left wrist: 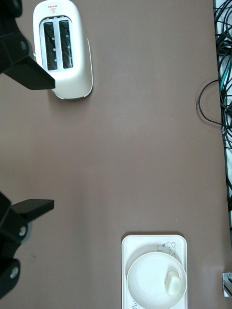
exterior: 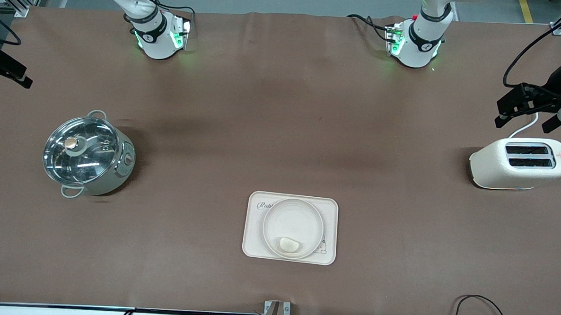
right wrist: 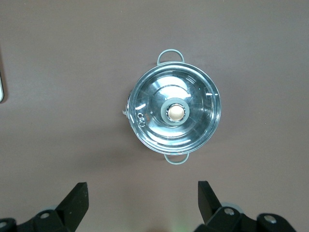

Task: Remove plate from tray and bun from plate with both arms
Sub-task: 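Reach the right gripper toward the white plate on the tray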

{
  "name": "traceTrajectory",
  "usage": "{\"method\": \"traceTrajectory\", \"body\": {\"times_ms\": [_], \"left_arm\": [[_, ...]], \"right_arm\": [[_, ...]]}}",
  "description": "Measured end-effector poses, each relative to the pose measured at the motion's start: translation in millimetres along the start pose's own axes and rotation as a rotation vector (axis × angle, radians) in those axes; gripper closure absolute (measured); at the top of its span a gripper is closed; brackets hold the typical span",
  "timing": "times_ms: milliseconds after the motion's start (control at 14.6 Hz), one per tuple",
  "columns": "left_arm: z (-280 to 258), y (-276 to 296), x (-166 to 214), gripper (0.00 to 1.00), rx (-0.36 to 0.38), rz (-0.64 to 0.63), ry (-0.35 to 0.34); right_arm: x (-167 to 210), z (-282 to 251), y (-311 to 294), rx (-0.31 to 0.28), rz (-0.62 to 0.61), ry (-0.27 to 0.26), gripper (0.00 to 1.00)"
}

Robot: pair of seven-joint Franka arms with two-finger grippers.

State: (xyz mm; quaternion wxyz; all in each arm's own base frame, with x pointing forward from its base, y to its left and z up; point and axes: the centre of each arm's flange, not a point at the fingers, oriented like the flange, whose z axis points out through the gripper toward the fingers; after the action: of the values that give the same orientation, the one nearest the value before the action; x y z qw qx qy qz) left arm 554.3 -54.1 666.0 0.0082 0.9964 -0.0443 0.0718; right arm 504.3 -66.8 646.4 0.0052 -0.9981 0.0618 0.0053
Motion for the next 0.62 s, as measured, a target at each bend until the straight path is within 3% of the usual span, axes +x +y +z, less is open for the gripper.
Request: {"method": "traceTrajectory", "body": {"times_ms": [617], "left_arm": [[2,-2,1,0.00,0.000,-0.003,-0.002]], "right_arm": [[2,-2,-30,0.029,-0.058,0.021,0.00]]}}
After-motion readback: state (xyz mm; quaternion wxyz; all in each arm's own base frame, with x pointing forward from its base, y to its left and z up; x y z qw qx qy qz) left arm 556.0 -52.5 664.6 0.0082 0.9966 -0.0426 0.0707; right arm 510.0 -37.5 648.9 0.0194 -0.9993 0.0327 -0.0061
